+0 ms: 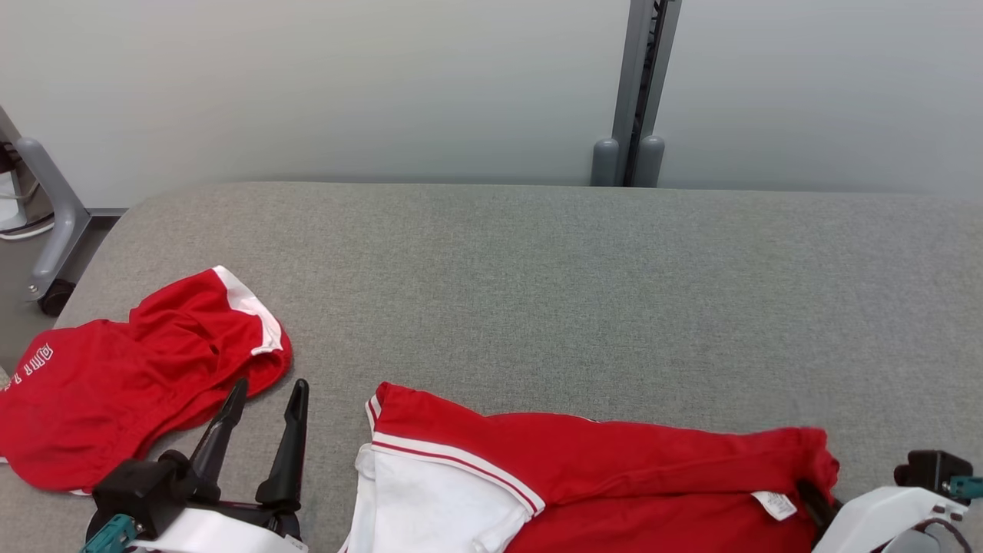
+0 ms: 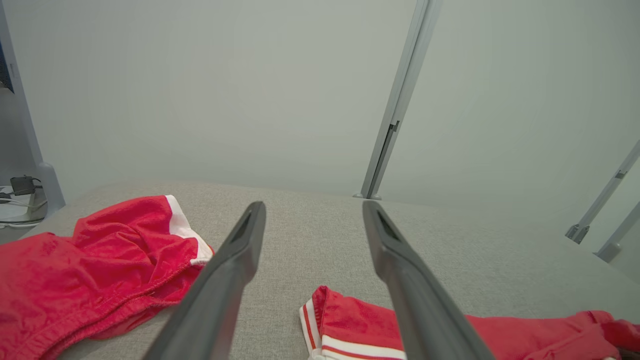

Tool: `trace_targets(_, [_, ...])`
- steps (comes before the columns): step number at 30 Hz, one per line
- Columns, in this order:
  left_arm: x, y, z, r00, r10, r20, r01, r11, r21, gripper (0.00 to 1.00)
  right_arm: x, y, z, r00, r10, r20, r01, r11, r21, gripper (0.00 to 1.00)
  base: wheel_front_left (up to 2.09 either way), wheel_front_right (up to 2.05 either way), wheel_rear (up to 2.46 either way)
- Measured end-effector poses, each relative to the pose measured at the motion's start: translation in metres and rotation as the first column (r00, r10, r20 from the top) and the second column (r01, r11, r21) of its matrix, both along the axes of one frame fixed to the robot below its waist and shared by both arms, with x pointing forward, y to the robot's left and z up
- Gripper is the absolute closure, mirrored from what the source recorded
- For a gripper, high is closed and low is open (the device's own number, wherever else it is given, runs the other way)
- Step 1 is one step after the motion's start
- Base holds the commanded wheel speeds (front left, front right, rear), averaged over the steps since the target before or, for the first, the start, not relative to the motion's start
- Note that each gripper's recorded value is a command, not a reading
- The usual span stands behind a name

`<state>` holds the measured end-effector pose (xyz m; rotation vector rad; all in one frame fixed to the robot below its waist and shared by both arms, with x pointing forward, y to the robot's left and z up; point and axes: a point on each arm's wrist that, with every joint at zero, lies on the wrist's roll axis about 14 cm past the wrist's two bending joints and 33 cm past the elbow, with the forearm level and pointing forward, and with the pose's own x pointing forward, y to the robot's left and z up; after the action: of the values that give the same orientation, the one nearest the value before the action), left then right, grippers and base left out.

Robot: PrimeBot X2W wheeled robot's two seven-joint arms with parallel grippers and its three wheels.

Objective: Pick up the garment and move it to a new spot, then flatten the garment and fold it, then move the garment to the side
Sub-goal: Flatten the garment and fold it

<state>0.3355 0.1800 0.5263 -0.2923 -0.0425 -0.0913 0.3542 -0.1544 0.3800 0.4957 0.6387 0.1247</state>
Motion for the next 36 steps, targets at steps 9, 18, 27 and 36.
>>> trace_targets(9, [0.002, -0.007, -0.001, 1.000, -0.021, -0.005, 0.021, 1.000, -0.002, 0.00, 0.019, -0.045, 0.024, 0.990, -0.102, 0.095, 0.104, 0.994, -0.015, 1.00, 0.00, 0.00, 0.00])
trace_targets(18, [0.001, -0.011, 0.000, 0.999, -0.034, -0.002, 0.034, 0.999, -0.002, 0.00, 0.030, -0.093, 0.048, 0.958, -0.214, 0.190, 0.226, 0.973, -0.040, 1.00, 0.00, 0.00, 0.00])
trace_targets(27, [-0.002, -0.008, 0.003, 1.000, -0.013, 0.008, 0.013, 1.000, -0.008, 0.00, 0.033, -0.069, 0.086, 0.940, -0.139, 0.310, 0.156, 0.987, -0.030, 1.00, 0.00, 0.00, 0.00])
trace_targets(36, [-0.008, 0.005, 0.005, 0.999, 0.043, 0.021, -0.043, 0.999, -0.011, 0.00, 0.025, 0.011, 0.126, 0.920, 0.015, 0.391, -0.034, 0.999, 0.041, 1.00, 0.00, 0.00, 0.00])
